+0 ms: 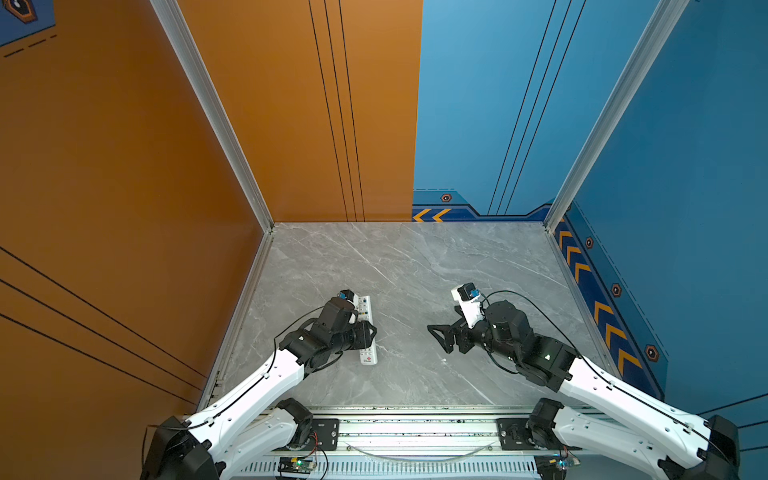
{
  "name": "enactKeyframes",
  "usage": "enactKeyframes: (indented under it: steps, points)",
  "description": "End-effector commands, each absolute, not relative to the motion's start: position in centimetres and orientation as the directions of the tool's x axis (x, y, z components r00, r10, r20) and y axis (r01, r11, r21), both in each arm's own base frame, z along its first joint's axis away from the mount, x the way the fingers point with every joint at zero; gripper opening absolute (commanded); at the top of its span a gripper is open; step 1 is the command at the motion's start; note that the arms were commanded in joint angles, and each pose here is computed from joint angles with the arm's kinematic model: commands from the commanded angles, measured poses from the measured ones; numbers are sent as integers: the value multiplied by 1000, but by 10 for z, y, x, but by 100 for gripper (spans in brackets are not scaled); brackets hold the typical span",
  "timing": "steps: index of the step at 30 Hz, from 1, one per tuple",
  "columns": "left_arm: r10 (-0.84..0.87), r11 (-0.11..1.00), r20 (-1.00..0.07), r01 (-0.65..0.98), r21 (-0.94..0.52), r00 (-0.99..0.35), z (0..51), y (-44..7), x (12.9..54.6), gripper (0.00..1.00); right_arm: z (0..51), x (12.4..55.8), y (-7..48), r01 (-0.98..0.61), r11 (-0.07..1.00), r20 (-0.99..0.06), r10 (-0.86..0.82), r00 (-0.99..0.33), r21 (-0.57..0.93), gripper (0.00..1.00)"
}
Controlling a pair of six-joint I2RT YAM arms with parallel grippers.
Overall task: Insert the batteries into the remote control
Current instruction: 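Lower the remote onto the table with the left gripper while the right gripper withdraws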
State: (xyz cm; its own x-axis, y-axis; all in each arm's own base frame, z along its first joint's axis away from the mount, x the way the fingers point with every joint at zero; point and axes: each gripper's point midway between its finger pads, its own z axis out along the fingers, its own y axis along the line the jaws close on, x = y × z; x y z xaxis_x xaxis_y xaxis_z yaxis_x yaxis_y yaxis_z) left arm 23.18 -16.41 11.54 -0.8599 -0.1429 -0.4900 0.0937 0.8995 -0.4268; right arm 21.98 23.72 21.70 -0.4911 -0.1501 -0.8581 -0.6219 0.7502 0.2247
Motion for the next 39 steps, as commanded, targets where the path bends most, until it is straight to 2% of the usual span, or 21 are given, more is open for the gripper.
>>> enactKeyframes:
  steps: [1,21,39]
  points:
    - [-146,926,-478,51,-375,-866,110,-157,234,0,206,221,229,-597,775,-844,-168,-510,207,100]
    - [-75,974,-383,15,-227,-921,63,-152,228,2,192,228,224,-590,780,-831,-178,-527,207,100]
    - [-67,993,-354,-26,-117,-933,40,-137,220,8,189,229,210,-578,780,-836,-139,-531,237,100]
